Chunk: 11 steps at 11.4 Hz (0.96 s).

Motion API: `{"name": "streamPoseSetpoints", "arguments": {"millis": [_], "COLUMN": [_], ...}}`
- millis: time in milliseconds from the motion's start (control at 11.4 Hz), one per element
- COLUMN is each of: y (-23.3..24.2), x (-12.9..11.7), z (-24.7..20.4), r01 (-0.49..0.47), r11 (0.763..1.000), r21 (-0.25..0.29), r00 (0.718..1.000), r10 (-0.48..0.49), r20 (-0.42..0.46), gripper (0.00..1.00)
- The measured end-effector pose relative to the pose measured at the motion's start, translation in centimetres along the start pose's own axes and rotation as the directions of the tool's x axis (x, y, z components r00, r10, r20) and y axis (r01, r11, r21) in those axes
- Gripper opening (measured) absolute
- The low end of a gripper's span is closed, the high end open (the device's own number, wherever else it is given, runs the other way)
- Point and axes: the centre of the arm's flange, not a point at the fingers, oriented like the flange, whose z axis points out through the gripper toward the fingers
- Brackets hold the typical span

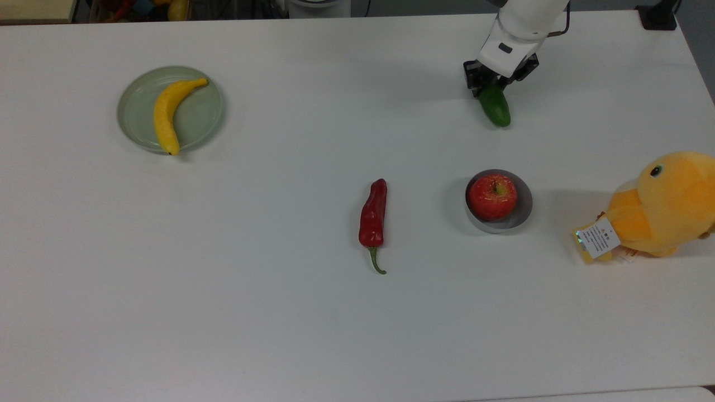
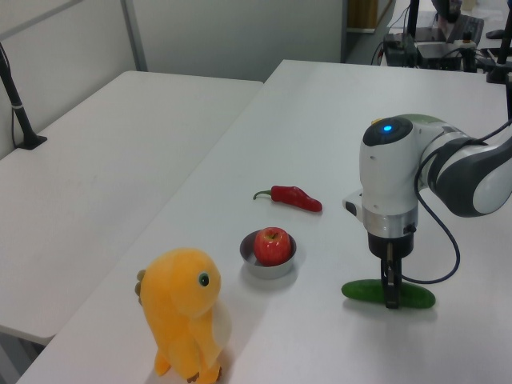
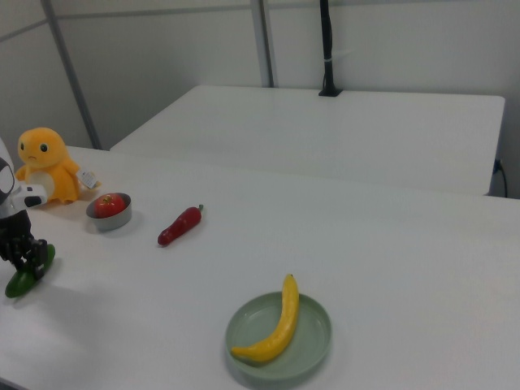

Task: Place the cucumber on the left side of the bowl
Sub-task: 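Lift the cucumber and carry it toward the metal bowl with the apple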

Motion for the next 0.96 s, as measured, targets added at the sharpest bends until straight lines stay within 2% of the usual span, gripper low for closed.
{"name": "streamPoseSetpoints", "arguments": {"millis": [175,438,613,963], "y": [-0.2,0.3,0.6,0.6], "x": [1.6,4.8,6.6,10.5], "z": [-2.7,-7.4,-8.7,-8.1], "r01": [-0.035,-0.072,-0.082,-0.131], "r11": [0.998,0.987,0.983,0.97], "r21": [0.043,0.146,0.162,0.203], "r00": [0.996,0.96,0.938,0.88], "r10": [0.038,0.108,0.132,0.208], "r20": [-0.075,-0.257,-0.321,-0.427], "gripper": [0.49,0.49,0.49,0.49]}}
